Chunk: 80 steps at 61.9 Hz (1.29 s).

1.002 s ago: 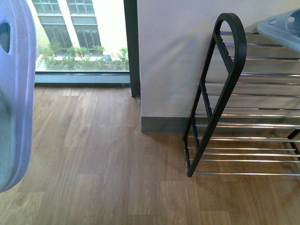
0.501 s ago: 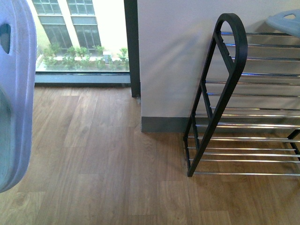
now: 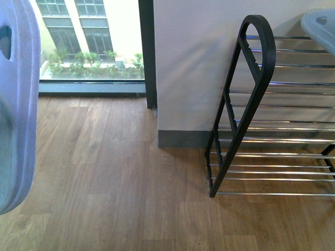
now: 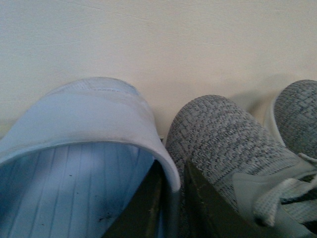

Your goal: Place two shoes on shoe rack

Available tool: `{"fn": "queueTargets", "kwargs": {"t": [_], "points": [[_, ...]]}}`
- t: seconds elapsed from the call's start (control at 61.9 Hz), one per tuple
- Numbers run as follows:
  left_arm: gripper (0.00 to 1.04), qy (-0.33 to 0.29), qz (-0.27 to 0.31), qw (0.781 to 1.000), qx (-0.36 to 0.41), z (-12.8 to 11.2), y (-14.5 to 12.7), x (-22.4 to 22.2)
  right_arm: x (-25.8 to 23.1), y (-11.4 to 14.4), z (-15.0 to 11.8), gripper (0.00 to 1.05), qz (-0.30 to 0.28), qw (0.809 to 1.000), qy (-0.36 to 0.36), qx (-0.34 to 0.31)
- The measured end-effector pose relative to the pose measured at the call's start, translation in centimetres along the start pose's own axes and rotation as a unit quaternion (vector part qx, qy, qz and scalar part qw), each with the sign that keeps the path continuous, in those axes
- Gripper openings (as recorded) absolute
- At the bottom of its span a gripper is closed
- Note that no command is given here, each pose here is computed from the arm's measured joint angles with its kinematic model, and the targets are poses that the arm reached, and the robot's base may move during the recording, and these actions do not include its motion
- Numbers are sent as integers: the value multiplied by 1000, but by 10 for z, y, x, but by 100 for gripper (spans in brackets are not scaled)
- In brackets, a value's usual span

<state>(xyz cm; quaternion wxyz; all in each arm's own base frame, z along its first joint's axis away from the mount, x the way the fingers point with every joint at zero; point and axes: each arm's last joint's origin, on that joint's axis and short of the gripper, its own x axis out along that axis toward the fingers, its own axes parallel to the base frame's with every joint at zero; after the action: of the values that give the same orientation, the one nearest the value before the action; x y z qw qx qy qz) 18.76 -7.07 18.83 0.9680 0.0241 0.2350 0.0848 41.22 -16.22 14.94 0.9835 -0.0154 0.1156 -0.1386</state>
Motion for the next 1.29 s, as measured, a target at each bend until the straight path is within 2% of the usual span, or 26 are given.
{"fn": "queueTargets", "kwargs": {"t": [0.339,0.404,0.63,0.97,1.293], "points": [[2,0,0,1000,0,0,0,0,-26,2,21,90,36,999,-3,9],[2,0,0,1000,0,0,0,0,-28,3,22,97,39,999,-3,8],[2,0,0,1000,0,0,0,0,-33,4,25,95,45,999,-4,6],[2,0,0,1000,0,0,0,0,-61,0,49,95,70,997,-38,12],[2,0,0,1000,0,0,0,0,-109,-24,52,95,71,992,-85,65]]}}
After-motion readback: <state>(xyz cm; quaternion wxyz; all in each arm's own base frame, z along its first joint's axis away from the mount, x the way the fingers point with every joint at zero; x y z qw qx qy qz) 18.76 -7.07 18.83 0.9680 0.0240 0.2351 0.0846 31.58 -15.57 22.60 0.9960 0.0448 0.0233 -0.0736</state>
